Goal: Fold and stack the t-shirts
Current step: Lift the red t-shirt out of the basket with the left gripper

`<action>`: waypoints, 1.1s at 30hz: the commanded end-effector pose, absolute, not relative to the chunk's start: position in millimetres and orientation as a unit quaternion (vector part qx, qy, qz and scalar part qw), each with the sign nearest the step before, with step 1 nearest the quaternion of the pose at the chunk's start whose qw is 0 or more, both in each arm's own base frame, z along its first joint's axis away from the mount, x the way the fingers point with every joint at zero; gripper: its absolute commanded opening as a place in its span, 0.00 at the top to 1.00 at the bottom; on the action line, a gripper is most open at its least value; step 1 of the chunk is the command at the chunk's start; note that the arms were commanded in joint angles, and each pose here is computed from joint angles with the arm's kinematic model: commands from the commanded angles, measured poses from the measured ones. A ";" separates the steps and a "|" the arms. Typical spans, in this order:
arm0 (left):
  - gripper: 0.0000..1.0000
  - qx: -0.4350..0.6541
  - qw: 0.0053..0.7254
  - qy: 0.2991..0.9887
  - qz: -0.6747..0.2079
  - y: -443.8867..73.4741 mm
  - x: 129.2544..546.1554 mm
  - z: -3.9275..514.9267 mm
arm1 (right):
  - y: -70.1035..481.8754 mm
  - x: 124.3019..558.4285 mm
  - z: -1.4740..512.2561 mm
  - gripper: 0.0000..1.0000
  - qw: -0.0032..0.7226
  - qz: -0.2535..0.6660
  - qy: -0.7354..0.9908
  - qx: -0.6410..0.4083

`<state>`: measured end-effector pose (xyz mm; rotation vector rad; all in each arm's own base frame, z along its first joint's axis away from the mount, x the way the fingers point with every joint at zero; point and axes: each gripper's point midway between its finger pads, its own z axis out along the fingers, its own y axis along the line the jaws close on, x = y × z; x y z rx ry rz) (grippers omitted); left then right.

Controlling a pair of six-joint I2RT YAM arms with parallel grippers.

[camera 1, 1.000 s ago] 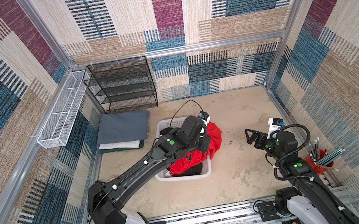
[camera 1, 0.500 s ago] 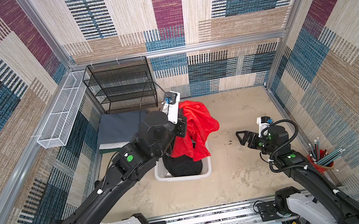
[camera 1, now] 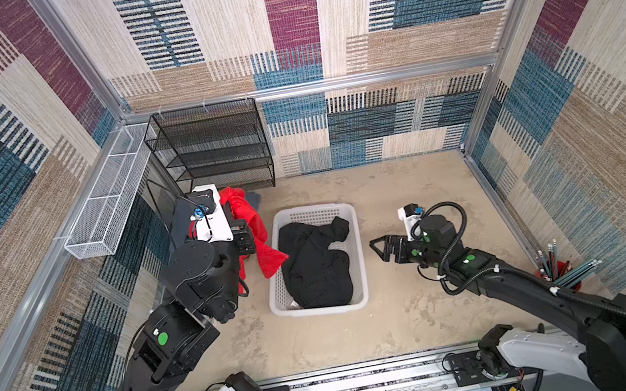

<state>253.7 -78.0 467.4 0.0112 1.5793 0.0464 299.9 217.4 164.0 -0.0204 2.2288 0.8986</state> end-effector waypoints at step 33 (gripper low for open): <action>1.00 -0.060 0.636 0.768 0.050 -40.7 287.9 387.3 | 257.2 364.8 102.7 0.91 0.318 0.190 0.929 -0.028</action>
